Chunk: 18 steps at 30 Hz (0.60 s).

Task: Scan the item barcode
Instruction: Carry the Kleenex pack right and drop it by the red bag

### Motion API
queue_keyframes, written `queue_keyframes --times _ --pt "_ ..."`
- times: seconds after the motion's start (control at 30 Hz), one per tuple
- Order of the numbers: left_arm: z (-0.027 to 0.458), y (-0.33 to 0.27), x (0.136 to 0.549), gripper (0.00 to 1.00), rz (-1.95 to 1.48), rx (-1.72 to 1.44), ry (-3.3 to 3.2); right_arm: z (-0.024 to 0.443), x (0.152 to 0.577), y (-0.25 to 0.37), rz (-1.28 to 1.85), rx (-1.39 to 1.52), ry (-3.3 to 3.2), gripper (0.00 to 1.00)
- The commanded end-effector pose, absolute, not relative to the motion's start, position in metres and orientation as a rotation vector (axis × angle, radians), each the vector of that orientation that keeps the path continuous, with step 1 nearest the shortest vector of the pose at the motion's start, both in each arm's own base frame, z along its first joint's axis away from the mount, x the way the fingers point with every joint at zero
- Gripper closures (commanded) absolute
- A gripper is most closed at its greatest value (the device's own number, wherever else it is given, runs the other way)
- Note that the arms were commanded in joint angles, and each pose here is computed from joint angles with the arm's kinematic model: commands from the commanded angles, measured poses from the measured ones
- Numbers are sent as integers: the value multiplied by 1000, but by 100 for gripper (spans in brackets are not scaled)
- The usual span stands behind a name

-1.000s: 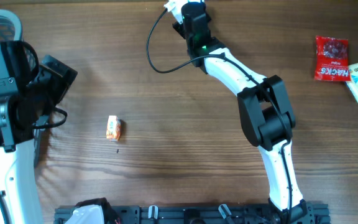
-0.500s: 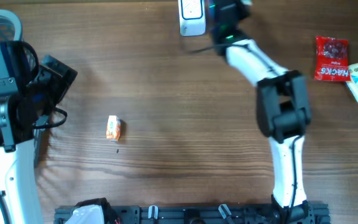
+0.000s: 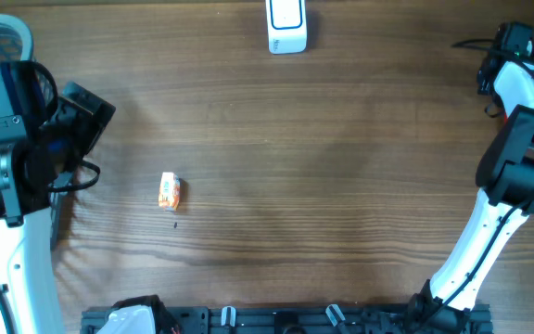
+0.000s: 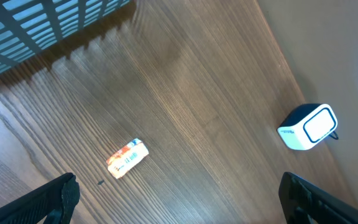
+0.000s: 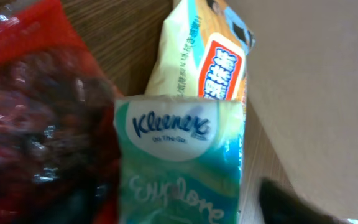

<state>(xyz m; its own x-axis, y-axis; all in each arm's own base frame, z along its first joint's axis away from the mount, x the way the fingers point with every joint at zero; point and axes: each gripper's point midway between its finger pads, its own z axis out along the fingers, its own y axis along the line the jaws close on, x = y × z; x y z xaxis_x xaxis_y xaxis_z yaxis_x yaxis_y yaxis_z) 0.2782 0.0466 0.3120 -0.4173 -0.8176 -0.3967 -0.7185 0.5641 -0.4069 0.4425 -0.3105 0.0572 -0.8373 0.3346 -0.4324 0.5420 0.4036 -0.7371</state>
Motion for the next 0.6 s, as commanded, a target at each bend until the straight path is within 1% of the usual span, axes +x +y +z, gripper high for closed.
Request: queue_keyframes --times 0.0,0.07,0.17,0.23,0.33,0.37,0.4,0.43,0.5,0.53,0.57 --pt "313 51 278 0 -205 -1217 2236 50 445 -303 -1353 777 2469 0" --pt "313 51 278 0 -205 -1217 2236 54 446 -298 -1298 769 2494 0" --pt "313 51 278 0 -205 -1217 2236 81 463 -282 -1025 763 2495 0" --pt "313 51 278 0 -205 -1218 2236 124 484 -259 -765 729 2427 0" --pt "313 51 278 0 -205 -1217 2236 200 497 -223 -381 804 2248 0" --pt "313 51 278 0 -205 -1217 2236 226 497 -203 -216 804 2209 0" --pt "313 51 278 0 -205 -1217 2236 253 498 -167 36 744 2191 0" --pt "313 51 278 0 -205 -1217 2236 278 496 -119 354 648 2187 0" --pt "313 51 278 0 -205 -1217 2236 296 485 -45 798 462 2218 0" --pt "313 51 278 0 -205 -1217 2236 293 475 -14 954 399 2262 0" --pt "313 51 278 0 -205 -1217 2236 284 464 8 1019 363 2320 0"
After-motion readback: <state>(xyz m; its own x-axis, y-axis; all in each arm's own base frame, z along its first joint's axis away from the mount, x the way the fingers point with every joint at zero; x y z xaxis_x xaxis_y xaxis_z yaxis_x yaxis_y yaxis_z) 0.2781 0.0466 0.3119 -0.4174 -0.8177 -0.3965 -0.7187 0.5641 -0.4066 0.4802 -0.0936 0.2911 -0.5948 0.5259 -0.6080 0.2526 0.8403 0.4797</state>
